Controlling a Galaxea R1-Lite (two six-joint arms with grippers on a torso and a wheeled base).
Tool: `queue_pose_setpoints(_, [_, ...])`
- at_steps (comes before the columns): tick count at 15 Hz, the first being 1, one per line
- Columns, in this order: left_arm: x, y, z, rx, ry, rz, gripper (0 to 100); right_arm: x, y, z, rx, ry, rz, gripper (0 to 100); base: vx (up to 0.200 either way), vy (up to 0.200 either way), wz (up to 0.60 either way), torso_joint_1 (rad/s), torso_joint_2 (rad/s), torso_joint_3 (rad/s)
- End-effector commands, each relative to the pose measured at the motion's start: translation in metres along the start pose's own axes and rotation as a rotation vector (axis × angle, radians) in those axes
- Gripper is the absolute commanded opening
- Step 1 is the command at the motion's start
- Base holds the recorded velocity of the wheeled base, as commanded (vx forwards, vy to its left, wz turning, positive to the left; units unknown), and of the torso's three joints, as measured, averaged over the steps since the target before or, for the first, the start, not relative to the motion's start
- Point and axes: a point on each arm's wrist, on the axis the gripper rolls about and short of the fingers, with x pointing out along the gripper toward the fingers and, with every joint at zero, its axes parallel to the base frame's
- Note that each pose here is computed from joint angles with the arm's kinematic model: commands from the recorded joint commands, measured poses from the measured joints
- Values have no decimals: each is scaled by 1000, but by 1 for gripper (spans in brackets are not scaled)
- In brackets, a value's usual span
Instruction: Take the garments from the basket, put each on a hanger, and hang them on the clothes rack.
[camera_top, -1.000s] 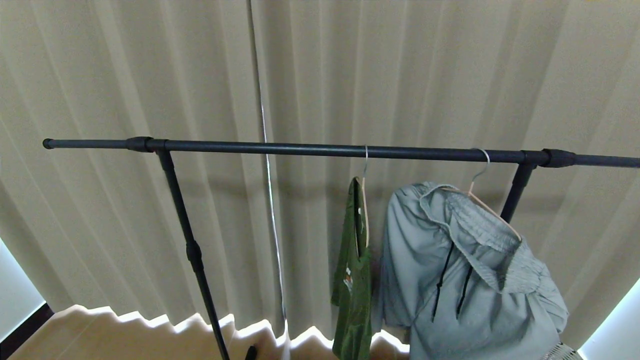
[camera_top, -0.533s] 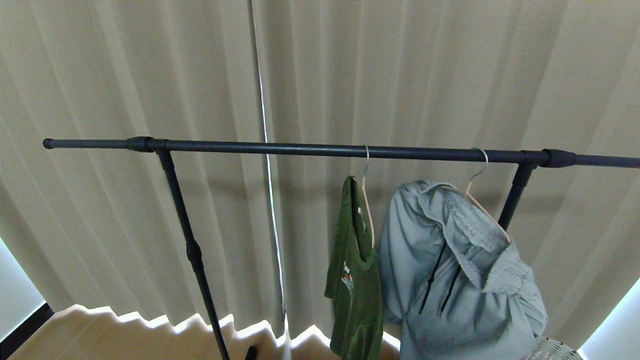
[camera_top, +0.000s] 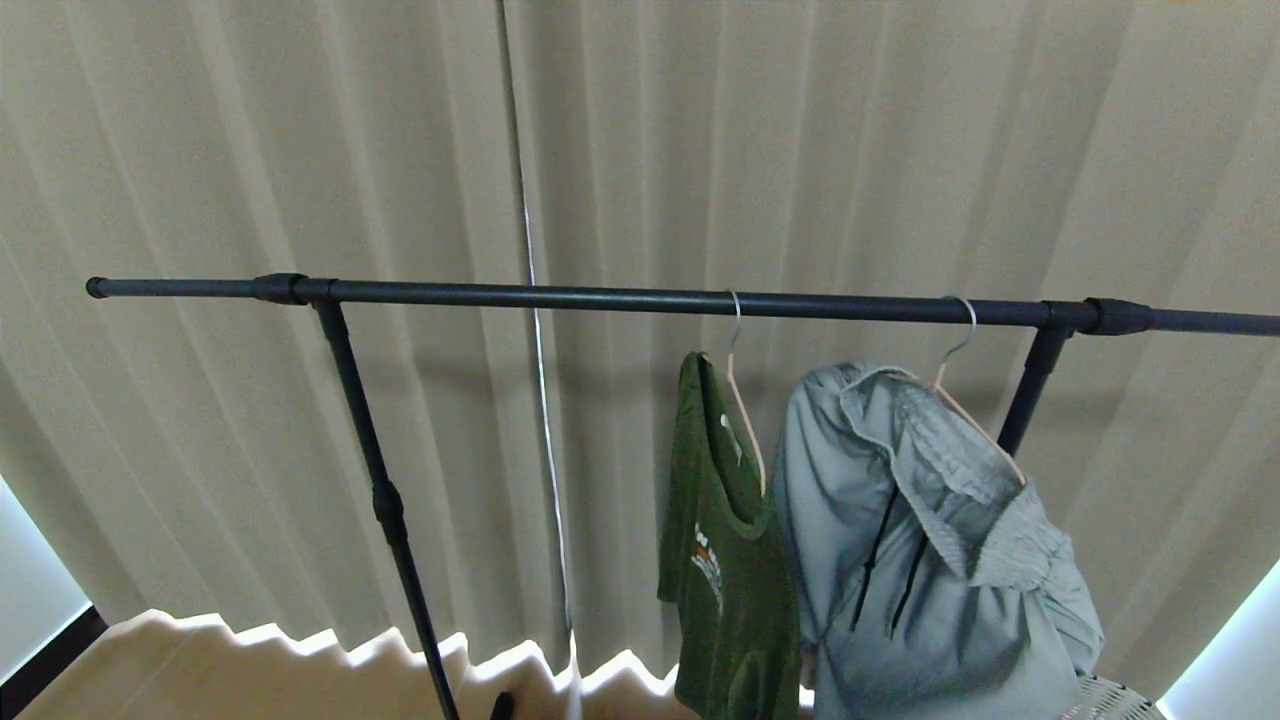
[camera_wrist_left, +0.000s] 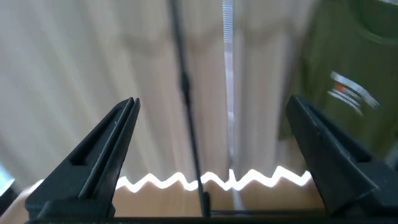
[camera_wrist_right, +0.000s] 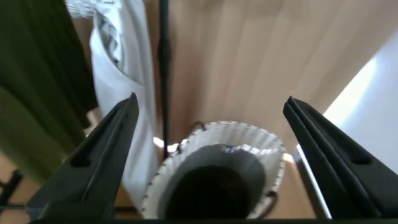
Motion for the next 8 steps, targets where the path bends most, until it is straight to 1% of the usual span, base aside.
queue_pose_setpoints(1, [0, 0, 0, 0, -3, -30, 100, 1, 0, -1, 0, -1, 15, 100, 0, 0, 0, 0, 0, 0])
queue_pose_setpoints(2, [-2, 2, 0, 1, -26, -119, 100, 1, 1, -1, -1, -1, 61, 100, 0, 0, 0, 0, 0, 0])
queue_pose_setpoints(3, [-3, 2, -1, 6, -49, -173, 100, 1, 2, -1, -5, -1, 97, 100, 0, 0, 0, 0, 0, 0])
queue_pose_setpoints(4, [-3, 2, -1, 5, -49, -162, 100, 1, 3, -2, -6, -2, 134, 100, 0, 0, 0, 0, 0, 0])
queue_pose_setpoints(6, [-4, 2, -1, -1, -51, -140, 100, 1, 4, -1, -1, -4, 152, 100, 0, 0, 0, 0, 0, 0])
queue_pose_setpoints(7, [-8, 2, -2, -33, -93, -74, 100, 1, 4, -1, 8, -3, 153, 100, 0, 0, 0, 0, 0, 0])
queue_pose_setpoints(8, [-9, 2, -2, -36, -104, -62, 100, 1, 4, -1, 22, -2, 155, 100, 0, 0, 0, 0, 0, 0])
